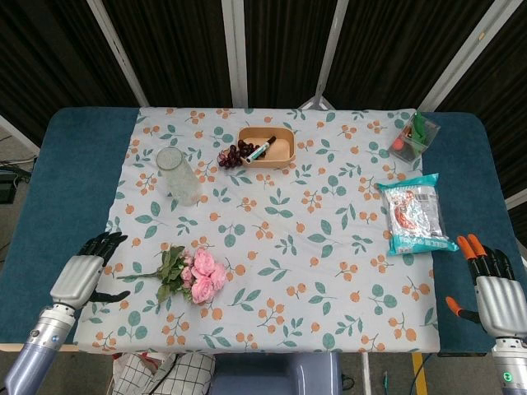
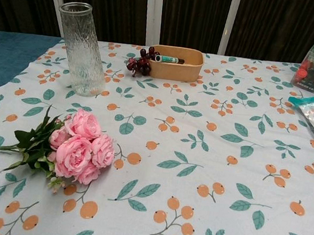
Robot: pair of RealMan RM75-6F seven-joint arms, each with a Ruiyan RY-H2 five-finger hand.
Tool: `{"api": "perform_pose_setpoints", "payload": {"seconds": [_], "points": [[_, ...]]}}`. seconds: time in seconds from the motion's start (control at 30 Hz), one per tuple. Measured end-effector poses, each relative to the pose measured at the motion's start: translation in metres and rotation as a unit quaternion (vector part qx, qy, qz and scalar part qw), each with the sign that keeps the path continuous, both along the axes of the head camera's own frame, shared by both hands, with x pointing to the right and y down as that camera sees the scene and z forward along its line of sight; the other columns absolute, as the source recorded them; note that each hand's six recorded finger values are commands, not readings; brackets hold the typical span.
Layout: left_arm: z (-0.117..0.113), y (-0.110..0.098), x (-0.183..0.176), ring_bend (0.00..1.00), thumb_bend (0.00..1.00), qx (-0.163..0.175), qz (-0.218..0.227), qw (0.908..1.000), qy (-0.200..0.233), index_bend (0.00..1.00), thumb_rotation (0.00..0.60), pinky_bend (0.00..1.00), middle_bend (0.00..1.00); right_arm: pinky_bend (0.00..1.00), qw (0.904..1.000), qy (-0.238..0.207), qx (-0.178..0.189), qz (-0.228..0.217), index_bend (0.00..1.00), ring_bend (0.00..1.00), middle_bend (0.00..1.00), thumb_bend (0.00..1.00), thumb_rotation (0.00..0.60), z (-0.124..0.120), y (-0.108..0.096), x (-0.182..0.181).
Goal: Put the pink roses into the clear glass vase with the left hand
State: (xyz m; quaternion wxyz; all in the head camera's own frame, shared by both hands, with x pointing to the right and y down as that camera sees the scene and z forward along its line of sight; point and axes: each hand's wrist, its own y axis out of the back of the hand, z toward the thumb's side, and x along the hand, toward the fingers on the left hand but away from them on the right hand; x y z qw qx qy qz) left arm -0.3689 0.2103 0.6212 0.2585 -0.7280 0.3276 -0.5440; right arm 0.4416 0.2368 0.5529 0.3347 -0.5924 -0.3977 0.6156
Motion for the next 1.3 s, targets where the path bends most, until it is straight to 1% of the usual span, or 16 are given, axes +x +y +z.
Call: {"api": "perform_pose_setpoints", "payload": {"seconds": [0.2,0.4,0.53,0.73,0.83,1.0,1.07,1.17,1.2,1.27,1.3], "points": [[0.010,0.003,0.044,0.00,0.08,-0.022,0.025,0.9993,0.019,0.09,0.600,0.08,0.04,0.01,0.9999,-0.007,0.000,0.012,0.01,0.05,0.00,0.24,0.600,-0.002,-0.001,0.007],[0.019,0.006,0.076,0.00,0.08,-0.029,0.047,0.9985,0.004,0.09,0.600,0.07,0.04,0.01,0.9997,-0.015,-0.002,0.020,0.01,0.05,0.00,0.24,0.600,-0.004,-0.002,0.012],[0.031,0.011,0.098,0.00,0.08,-0.042,0.050,0.9979,0.002,0.09,0.600,0.07,0.04,0.01,0.9995,-0.020,-0.001,0.025,0.01,0.05,0.00,0.24,0.600,-0.005,-0.002,0.015],[0.049,0.009,0.116,0.00,0.09,-0.039,0.057,0.9976,-0.005,0.10,0.600,0.07,0.05,0.01,0.9991,-0.026,-0.002,0.033,0.01,0.05,0.00,0.24,0.600,-0.005,-0.004,0.020],[0.058,0.008,0.123,0.01,0.12,-0.038,0.056,0.9977,-0.004,0.13,0.600,0.08,0.09,0.01,0.9989,-0.031,0.000,0.034,0.01,0.05,0.00,0.24,0.600,-0.006,-0.004,0.021],[0.068,0.006,0.132,0.07,0.25,-0.026,0.056,0.9981,0.002,0.16,0.600,0.10,0.15,0.01,0.9987,-0.036,0.003,0.037,0.01,0.05,0.00,0.24,0.600,-0.008,-0.004,0.023],[0.072,0.006,0.134,0.11,0.28,-0.025,0.059,0.9979,0.000,0.19,0.600,0.13,0.19,0.01,0.9985,-0.037,0.004,0.039,0.01,0.05,0.00,0.24,0.600,-0.009,-0.004,0.024],[0.076,0.006,0.137,0.21,0.34,-0.022,0.067,0.9975,-0.009,0.26,0.600,0.24,0.28,0.01,0.9984,-0.037,0.004,0.043,0.01,0.05,0.00,0.24,0.600,-0.009,-0.004,0.025],[0.076,0.005,0.138,0.24,0.35,-0.020,0.069,0.9974,-0.011,0.29,0.600,0.28,0.32,0.01,0.9984,-0.037,0.004,0.043,0.01,0.05,0.00,0.24,0.600,-0.009,-0.004,0.025],[0.076,0.003,0.141,0.28,0.38,-0.013,0.074,0.9971,-0.017,0.34,0.600,0.31,0.38,0.01,0.9983,-0.038,0.004,0.043,0.01,0.05,0.00,0.24,0.600,-0.009,-0.004,0.025],[0.076,0.002,0.142,0.31,0.39,-0.009,0.076,0.9969,-0.020,0.38,0.600,0.34,0.42,0.01,0.9983,-0.038,0.004,0.044,0.01,0.05,0.00,0.24,0.600,-0.009,-0.004,0.025]]}}
